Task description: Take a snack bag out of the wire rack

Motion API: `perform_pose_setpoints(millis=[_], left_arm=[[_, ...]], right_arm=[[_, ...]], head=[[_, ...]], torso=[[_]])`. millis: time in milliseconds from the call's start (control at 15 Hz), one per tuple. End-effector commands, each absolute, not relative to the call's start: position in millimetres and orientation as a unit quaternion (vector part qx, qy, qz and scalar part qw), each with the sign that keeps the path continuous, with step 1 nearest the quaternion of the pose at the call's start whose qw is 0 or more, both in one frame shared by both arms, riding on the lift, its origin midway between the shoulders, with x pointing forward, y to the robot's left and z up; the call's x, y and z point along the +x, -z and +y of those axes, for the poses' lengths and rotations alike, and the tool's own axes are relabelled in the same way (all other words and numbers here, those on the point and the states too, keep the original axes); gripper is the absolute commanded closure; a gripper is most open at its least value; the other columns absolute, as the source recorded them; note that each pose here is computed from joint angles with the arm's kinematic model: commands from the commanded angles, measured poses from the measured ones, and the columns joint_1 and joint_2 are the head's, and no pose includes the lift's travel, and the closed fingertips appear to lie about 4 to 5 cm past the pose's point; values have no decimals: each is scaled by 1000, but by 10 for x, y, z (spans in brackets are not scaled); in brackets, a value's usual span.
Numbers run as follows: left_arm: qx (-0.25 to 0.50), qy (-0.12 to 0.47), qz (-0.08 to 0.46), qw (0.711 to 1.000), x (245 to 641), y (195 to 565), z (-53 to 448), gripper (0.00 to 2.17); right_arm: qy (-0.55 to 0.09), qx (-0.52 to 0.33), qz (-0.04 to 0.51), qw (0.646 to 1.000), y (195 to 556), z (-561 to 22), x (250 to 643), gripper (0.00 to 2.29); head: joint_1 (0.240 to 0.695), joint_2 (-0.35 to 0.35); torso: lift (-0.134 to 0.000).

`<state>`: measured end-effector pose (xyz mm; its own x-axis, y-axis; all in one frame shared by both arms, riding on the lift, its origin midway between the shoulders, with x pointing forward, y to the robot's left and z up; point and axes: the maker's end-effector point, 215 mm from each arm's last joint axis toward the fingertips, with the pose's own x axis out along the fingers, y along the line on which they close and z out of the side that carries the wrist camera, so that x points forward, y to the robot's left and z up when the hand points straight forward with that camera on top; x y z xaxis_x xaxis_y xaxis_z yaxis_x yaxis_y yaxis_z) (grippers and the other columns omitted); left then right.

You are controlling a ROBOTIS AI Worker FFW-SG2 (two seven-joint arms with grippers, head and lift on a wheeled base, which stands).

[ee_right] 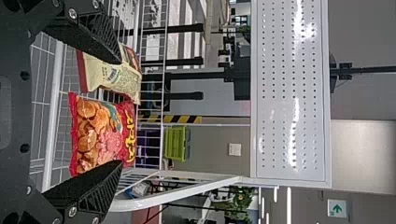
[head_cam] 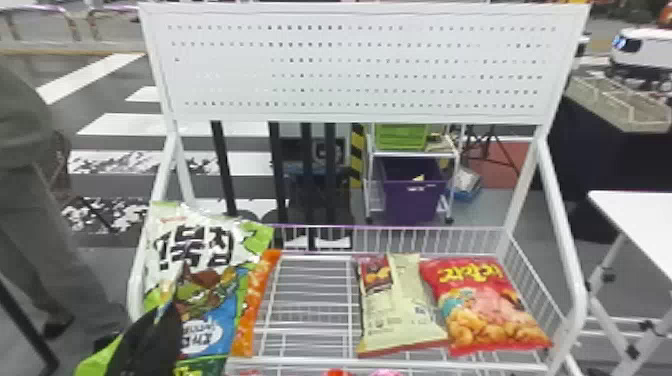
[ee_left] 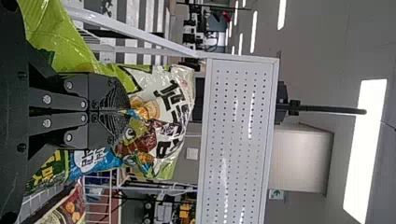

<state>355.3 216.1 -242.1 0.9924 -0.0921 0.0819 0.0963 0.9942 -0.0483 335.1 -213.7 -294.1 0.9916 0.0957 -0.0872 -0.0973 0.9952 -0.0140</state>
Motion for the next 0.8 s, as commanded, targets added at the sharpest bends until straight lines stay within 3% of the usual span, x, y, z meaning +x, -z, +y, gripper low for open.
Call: perform_pose_setpoints(millis=[0, 533, 733], left_arm=[[-26, 47, -40, 998, 3553, 2421, 2161, 2115], [-27, 48, -40, 998, 3552, 2422, 2155, 2115], [-27, 49, -38, 998, 3553, 2430, 2135, 2115]], right_arm=[[-48, -9, 43, 998, 2942, -2137, 3351, 147], [-49, -9, 47, 998, 2971, -2132, 3359, 151], [-60, 1, 73, 996, 3281, -2067, 3673, 151]], head=[[499, 0], [499, 0], [499, 0]], torso=[[0], [0], [0]])
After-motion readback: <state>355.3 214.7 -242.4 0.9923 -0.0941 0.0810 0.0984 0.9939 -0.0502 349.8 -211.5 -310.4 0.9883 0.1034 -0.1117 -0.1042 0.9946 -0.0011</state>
